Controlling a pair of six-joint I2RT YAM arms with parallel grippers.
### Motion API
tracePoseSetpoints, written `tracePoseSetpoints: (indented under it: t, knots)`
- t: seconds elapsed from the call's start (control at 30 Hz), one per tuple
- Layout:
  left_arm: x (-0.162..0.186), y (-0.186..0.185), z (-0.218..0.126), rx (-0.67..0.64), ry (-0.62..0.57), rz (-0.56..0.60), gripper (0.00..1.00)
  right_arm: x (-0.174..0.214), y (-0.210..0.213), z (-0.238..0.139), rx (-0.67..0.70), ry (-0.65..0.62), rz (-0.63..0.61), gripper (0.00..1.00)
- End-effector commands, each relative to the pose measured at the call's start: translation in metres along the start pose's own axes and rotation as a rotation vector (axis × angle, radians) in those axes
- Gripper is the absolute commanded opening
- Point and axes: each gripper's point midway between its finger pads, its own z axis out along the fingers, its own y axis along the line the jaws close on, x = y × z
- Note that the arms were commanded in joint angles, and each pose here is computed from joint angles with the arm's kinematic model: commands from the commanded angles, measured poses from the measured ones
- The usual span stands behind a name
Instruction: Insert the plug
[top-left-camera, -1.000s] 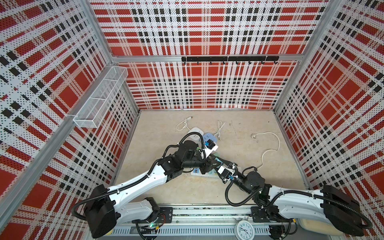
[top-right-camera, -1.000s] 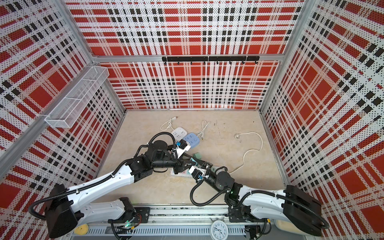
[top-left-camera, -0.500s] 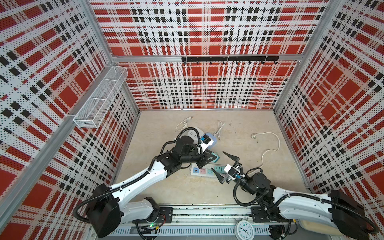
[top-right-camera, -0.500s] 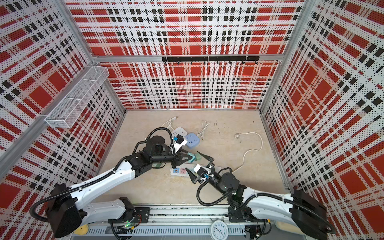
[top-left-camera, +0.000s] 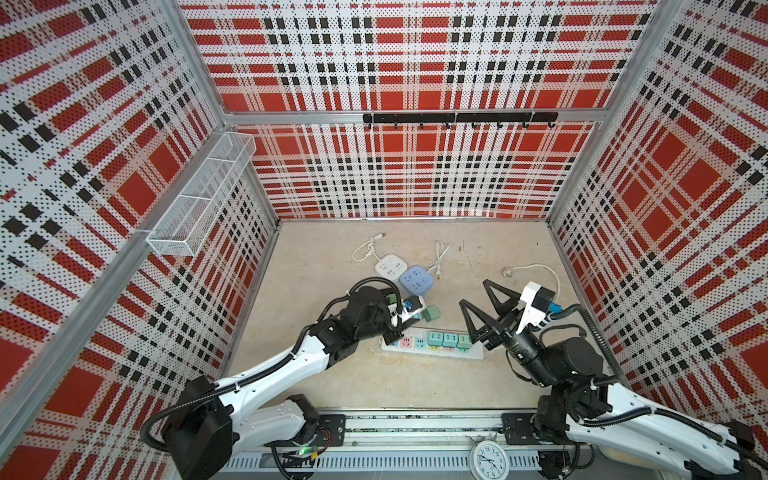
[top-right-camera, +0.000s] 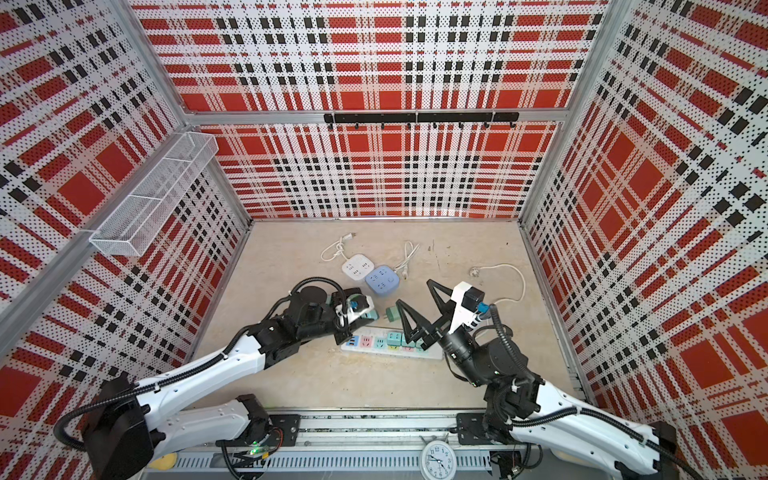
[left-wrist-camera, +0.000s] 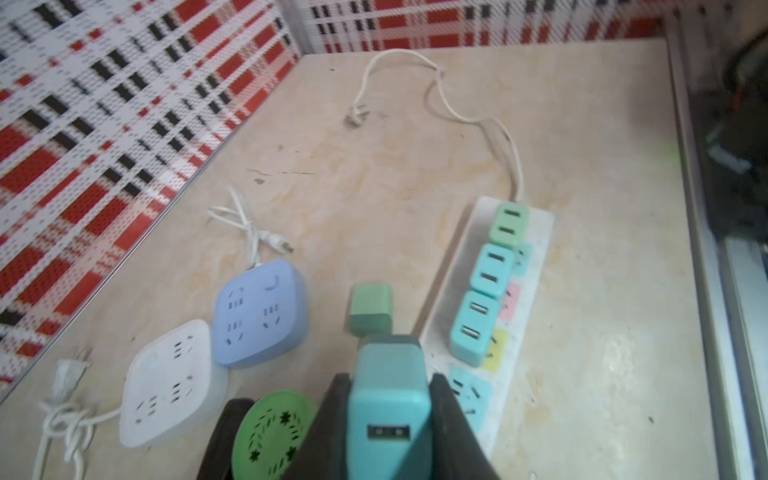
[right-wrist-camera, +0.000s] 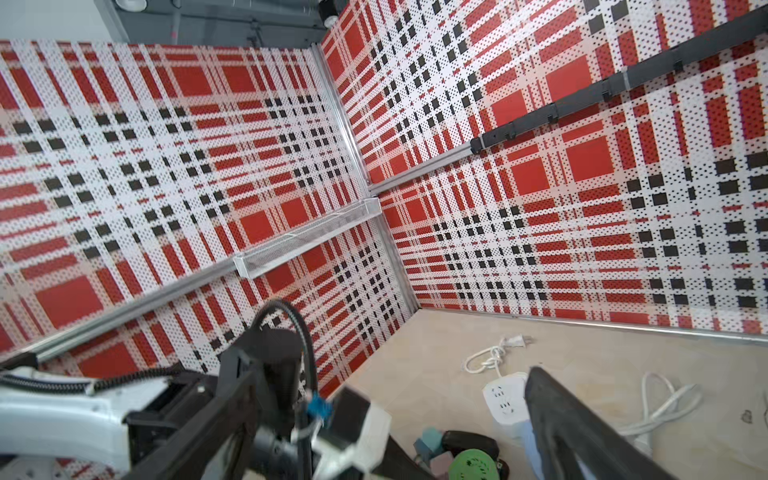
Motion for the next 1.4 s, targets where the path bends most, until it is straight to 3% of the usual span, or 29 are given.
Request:
tracePoseSetpoints:
  t: [0.0,0.27,0.43,0.53,0.73,0.9,1.2,1.37]
  knots:
    - [-0.006,0.000,0.005,-0.002,-0.026,0.168,0.00,0.009,0.003,-0.001,-0.005,0.069,0.093,1.00]
    - [0.018,-0.015,0.020,0.107,0.061,0.213,0.00,0.009,0.002,-0.011,-0.044,0.018,0.083,1.00]
    - [0.029,-0.023,0.022,0.175,0.118,0.232,0.00,0.015,-0.011,0.000,0.057,0.062,0.081,1.00]
    - [0.035,-0.026,0.024,0.211,0.153,0.246,0.00,0.015,-0.006,0.006,0.046,0.081,0.076,1.00]
    - [0.044,-0.022,0.029,0.211,0.208,0.254,0.00,0.025,-0.009,0.005,0.012,0.049,0.082,0.97]
    - [0.046,-0.024,0.033,0.233,0.224,0.271,0.00,0.038,-0.021,0.017,0.063,0.150,0.139,0.94]
    - [0.058,-0.025,0.046,0.266,0.287,0.284,0.00,0.041,-0.036,0.018,0.133,0.148,0.143,0.96]
    - [0.060,-0.027,0.053,0.290,0.308,0.287,0.00,0.036,-0.028,0.022,0.092,0.144,0.156,0.95]
